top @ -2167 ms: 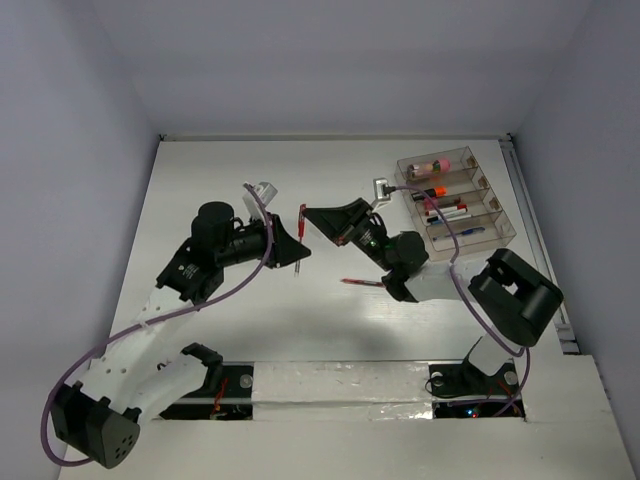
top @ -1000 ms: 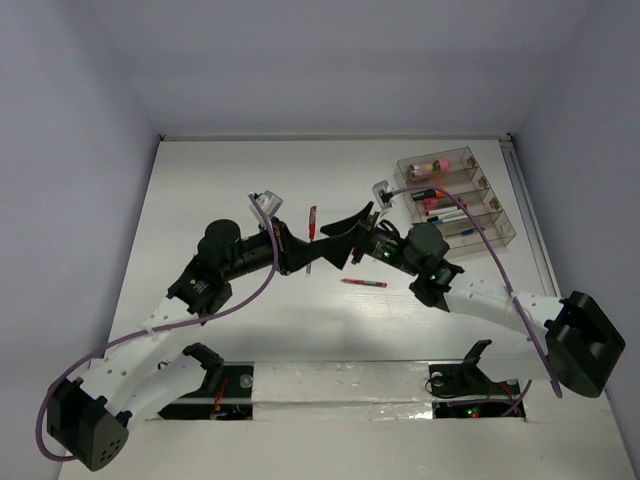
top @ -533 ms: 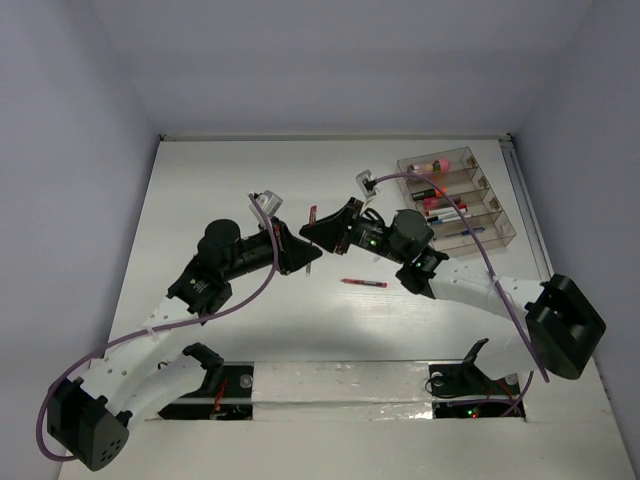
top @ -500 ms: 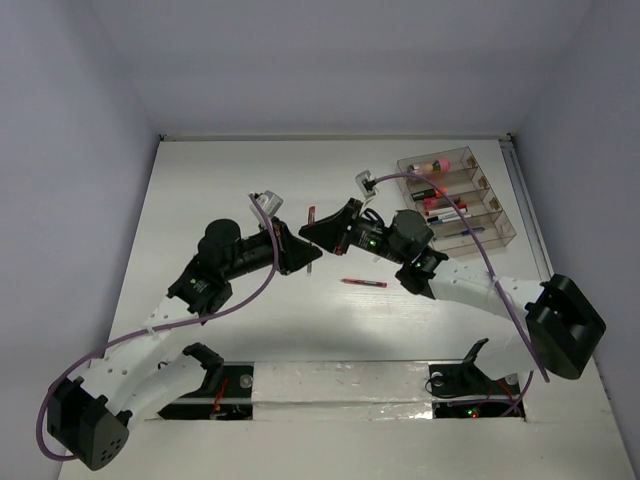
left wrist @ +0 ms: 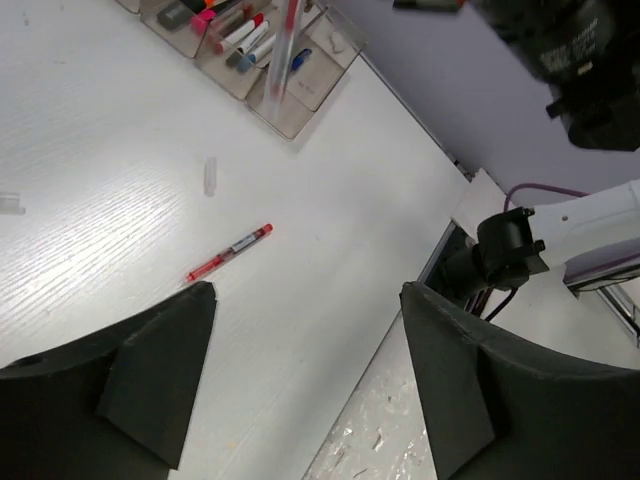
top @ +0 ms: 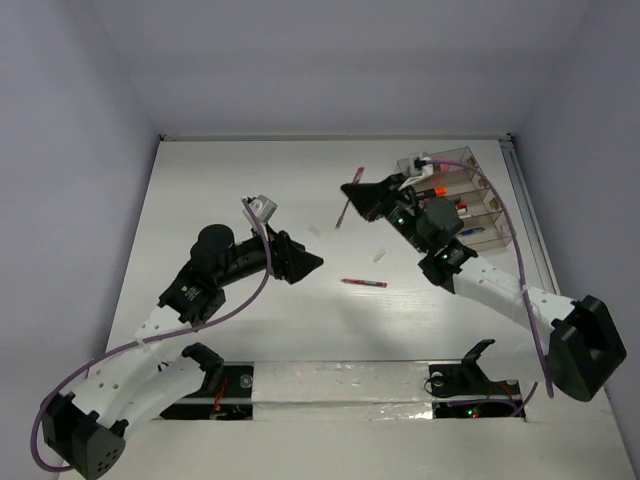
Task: Sort the stationery into containers
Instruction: Place the pen in the storage box.
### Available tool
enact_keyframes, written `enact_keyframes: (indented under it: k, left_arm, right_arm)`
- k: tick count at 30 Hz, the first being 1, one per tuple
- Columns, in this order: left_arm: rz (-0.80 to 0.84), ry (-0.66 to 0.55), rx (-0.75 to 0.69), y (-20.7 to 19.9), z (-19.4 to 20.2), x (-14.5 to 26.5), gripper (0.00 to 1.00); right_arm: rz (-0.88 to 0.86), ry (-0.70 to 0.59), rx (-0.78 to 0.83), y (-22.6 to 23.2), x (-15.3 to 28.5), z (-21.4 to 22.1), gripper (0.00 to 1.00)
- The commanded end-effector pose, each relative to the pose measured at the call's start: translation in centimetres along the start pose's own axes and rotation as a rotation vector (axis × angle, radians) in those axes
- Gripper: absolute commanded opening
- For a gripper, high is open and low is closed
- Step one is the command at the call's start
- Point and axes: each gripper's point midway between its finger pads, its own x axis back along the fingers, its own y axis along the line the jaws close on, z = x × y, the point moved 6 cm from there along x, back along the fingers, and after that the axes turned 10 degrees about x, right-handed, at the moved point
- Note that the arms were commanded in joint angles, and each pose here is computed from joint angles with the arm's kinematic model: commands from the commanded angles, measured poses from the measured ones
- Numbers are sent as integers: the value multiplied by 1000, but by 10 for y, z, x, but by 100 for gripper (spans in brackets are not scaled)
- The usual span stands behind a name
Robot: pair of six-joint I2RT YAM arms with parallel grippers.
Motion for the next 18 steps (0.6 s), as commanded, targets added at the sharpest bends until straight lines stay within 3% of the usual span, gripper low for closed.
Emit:
enact_keyframes:
  k: [1, 6, 7, 12, 18]
  left_arm:
    - [-5, -37, -87, -12, -14, 11, 72]
    - [-77, -58, -138, -5, -10, 26, 82]
    - [-95, -67, -148, -1, -8, 28, 86]
    - [-137, -82, -160, 1, -10, 33, 89]
    - [-154, -154, -167, -3, -14, 47, 97]
  right_arm:
    - [279, -153, 29, -52, 13, -42, 0]
    - [736, -231, -16, -152, 74, -49, 0]
    - [829, -297, -30, -167, 91, -60, 0]
    - [1123, -341, -52, -209, 146, -52, 0]
    - [1299, -310, -86, -243, 178, -35, 0]
